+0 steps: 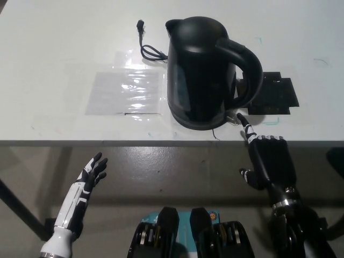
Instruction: A kettle is kept at the center of the table close to the robot and the robot uses its right index finger to press downwards on the transparent start boiling button
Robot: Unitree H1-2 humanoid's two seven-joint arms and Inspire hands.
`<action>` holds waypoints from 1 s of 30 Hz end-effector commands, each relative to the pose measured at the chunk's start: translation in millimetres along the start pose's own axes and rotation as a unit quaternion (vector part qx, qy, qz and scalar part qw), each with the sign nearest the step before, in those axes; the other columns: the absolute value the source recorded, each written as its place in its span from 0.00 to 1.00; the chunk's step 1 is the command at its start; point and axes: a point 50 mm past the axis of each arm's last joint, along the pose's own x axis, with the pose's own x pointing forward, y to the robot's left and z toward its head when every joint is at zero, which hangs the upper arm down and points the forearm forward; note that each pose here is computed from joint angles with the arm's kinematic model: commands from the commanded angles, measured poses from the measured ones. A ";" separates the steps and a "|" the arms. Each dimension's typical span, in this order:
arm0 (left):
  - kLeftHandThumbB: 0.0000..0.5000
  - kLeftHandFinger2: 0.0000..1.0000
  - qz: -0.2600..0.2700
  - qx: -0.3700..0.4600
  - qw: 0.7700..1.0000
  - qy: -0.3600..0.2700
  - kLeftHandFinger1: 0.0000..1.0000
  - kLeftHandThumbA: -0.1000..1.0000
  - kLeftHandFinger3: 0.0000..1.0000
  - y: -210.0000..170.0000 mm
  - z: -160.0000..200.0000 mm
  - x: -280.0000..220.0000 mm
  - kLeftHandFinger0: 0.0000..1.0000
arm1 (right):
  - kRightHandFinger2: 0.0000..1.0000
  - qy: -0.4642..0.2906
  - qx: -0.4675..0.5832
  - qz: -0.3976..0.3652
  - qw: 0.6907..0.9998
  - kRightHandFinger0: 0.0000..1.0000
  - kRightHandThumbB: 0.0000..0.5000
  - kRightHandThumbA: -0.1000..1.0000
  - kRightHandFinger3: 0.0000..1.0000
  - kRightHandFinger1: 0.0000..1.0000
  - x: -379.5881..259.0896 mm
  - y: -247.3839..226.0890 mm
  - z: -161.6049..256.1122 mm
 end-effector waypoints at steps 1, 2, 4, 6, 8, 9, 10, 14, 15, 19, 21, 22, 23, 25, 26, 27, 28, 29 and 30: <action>0.72 1.00 -0.016 0.013 0.999 -0.040 1.00 0.98 1.00 3.4 12.0 7.3 1.00 | 0.00 -0.010 -0.009 -0.023 1.000 0.00 0.58 1.00 1.00 0.00 16.3 -16.0 4.9; 0.73 1.00 -0.015 0.013 0.999 -0.039 1.00 0.98 1.00 3.3 12.0 7.3 1.00 | 0.00 -0.009 -0.009 -0.021 1.000 0.00 0.58 1.00 1.00 0.00 16.6 -16.2 5.2; 0.74 1.00 -0.016 0.018 0.999 -0.040 1.00 0.99 1.00 3.7 11.8 7.3 1.00 | 0.00 -0.008 -0.005 -0.018 1.000 0.00 0.59 1.00 1.00 0.00 18.3 -15.6 5.5; 0.76 1.00 -0.016 0.019 0.999 -0.039 1.00 0.99 1.00 3.6 12.0 7.3 1.00 | 0.00 -0.008 -0.005 -0.014 1.000 0.00 0.59 1.00 1.00 0.00 19.3 -14.9 5.3; 0.77 1.00 -0.016 0.018 0.999 -0.039 1.00 0.99 1.00 3.6 12.1 7.9 1.00 | 0.00 -0.008 -0.004 -0.012 1.000 0.00 0.59 1.00 1.00 0.00 20.6 -14.4 5.3; 0.75 1.00 -0.016 0.019 0.999 -0.039 1.00 0.99 1.00 3.7 11.9 8.0 1.00 | 0.00 -0.008 -0.003 -0.011 1.000 0.00 0.59 1.00 1.00 0.00 21.4 -14.1 5.3; 0.74 1.00 -0.017 0.018 0.999 -0.040 1.00 0.99 1.00 3.9 11.6 8.0 1.00 | 0.00 -0.006 -0.002 -0.010 1.000 0.00 0.60 1.00 1.00 0.00 22.2 -13.7 6.1; 0.74 1.00 -0.015 0.015 0.999 -0.041 1.00 0.98 1.00 3.5 12.4 8.4 1.00 | 0.00 -0.006 -0.007 -0.006 1.000 0.00 0.59 1.00 1.00 0.00 24.5 -11.7 5.9; 0.75 1.00 -0.015 0.016 0.999 -0.041 1.00 0.98 1.00 3.6 13.6 8.4 1.00 | 0.00 -0.004 -0.007 -0.003 1.000 0.00 0.59 1.00 1.00 0.00 25.3 -10.8 5.9; 0.74 1.00 -0.016 0.016 0.999 -0.042 1.00 0.99 1.00 3.9 13.4 8.2 1.00 | 0.00 -0.002 -0.009 0.004 1.000 0.00 0.60 1.00 1.00 0.00 27.5 -8.1 4.7; 0.73 1.00 -0.015 0.015 0.999 -0.042 1.00 0.99 1.00 3.6 13.9 8.1 1.00 | 0.00 0.000 -0.009 0.006 1.000 0.00 0.60 1.00 1.00 0.00 27.6 -6.9 3.9; 0.74 1.00 -0.015 0.014 0.999 -0.040 1.00 0.99 1.00 3.3 14.4 8.0 1.00 | 0.00 0.001 -0.010 0.007 1.000 0.00 0.59 1.00 1.00 0.00 28.0 -5.6 3.1; 0.74 1.00 -0.015 0.014 0.999 -0.040 1.00 0.99 1.00 3.3 14.4 8.0 1.00 | 0.00 0.001 -0.010 0.007 1.000 0.00 0.59 1.00 1.00 0.00 28.1 -5.4 2.9; 0.77 1.00 -0.015 0.012 0.999 -0.039 1.00 0.99 1.00 3.3 15.2 7.9 1.00 | 0.00 0.004 -0.015 0.012 1.000 0.00 0.59 1.00 1.00 0.00 28.5 -4.0 1.8; 0.77 1.00 -0.015 0.012 0.999 -0.039 1.00 0.99 1.00 3.3 15.4 7.8 1.00 | 0.00 0.004 -0.015 0.014 1.000 0.00 0.58 1.00 1.00 0.00 28.5 -3.8 1.6; 0.76 1.00 -0.016 0.012 0.999 -0.041 1.00 0.99 1.00 3.7 14.6 8.0 1.00 | 0.00 0.006 -0.011 0.017 1.000 0.00 0.58 1.00 1.00 0.00 28.6 -3.2 1.0; 0.75 1.00 -0.016 0.015 0.999 -0.042 1.00 0.99 1.00 4.4 14.7 8.5 1.00 | 0.00 0.008 -0.008 0.018 1.000 0.00 0.60 1.00 1.00 0.00 29.3 -2.6 0.7; 0.75 1.00 -0.016 0.016 0.999 -0.043 1.00 0.99 1.00 4.5 14.7 8.6 1.00 | 0.00 0.009 -0.009 0.019 1.000 0.00 0.59 1.00 1.00 0.00 29.5 -2.3 0.5; 0.76 1.00 -0.015 0.015 0.999 -0.044 1.00 0.99 1.00 4.5 14.4 8.6 1.00 | 0.00 0.010 -0.012 0.021 1.000 0.00 0.60 1.00 1.00 0.00 29.7 -1.8 -0.1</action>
